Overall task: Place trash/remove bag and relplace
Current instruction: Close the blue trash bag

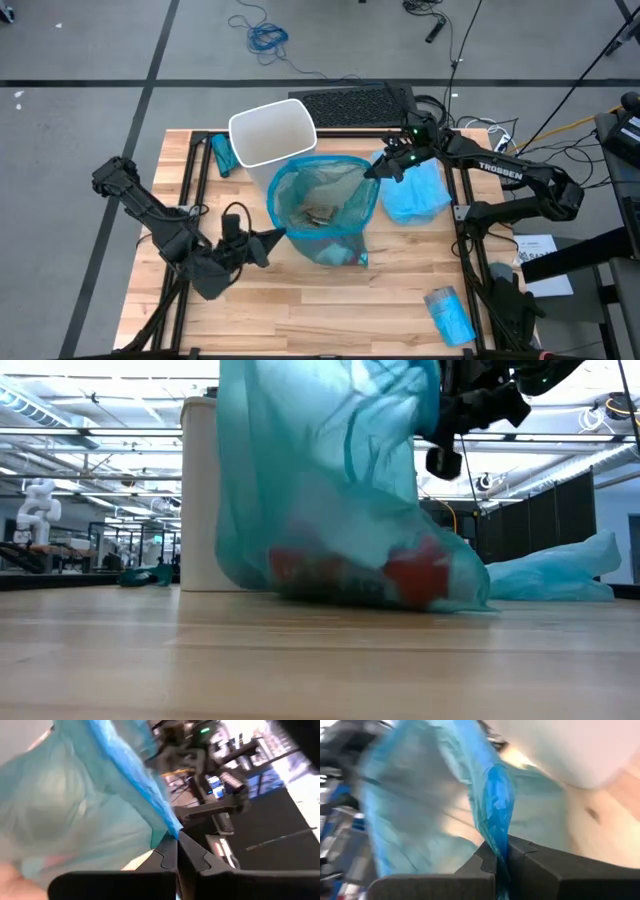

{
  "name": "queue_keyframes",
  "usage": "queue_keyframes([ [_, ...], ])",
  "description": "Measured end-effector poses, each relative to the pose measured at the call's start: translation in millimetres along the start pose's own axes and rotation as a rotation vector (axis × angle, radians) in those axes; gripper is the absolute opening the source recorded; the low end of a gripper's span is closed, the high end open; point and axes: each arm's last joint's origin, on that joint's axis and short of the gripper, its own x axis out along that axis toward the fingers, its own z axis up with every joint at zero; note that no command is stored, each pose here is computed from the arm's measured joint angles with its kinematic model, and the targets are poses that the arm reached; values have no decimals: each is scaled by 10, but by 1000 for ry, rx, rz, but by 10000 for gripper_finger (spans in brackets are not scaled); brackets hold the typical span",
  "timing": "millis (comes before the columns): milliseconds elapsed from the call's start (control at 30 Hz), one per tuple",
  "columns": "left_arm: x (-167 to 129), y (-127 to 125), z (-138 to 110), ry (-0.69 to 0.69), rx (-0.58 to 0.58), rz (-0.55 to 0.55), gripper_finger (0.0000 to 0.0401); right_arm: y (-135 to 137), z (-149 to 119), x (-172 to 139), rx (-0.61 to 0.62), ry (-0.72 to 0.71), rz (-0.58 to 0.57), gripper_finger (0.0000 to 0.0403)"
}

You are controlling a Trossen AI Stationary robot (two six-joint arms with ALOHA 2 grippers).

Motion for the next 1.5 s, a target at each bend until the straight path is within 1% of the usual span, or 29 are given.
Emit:
queue_keyframes([
  [100,-99,-93,105,-33,22,-47,1,-92,-53,-45,15,27,-89,0],
  [233,-230,-200,214,-52,61,-100,1,-175,-99,-105,22,57,-160,0],
  [433,-384,-276,299,-95,101,-125,0,-214,-102,-146,19,60,-181,0],
  [700,-510,-381,364,-145,163,-136,0,-214,-102,-151,18,62,-182,0],
  [767,-521,-409,398,-158,195,-136,0,-200,-85,-148,10,56,-147,0],
  [833,-543,-405,450,-157,207,-137,0,-161,-40,-131,0,33,-75,0],
  [933,-552,-399,500,-158,210,-135,0,-30,46,-111,-22,-18,43,0],
  [1000,-500,-368,481,-171,235,-117,0,88,114,-108,-54,-53,141,0],
  [1133,-427,-250,417,-183,246,-75,0,317,209,-90,-102,-83,319,0],
  [1267,-384,-89,354,-151,200,-51,0,549,287,-134,-169,-131,466,0],
  [1333,-363,-5,326,-139,170,-33,0,652,307,-167,-214,-132,543,0],
  [1400,-343,57,312,-135,152,-17,0,685,312,-186,-178,-124,565,0],
  [1467,-325,76,314,-129,131,-11,0,638,301,-167,-109,-109,531,0],
  [1500,-318,78,317,-126,126,-10,0,606,287,-148,-97,-103,506,0],
])
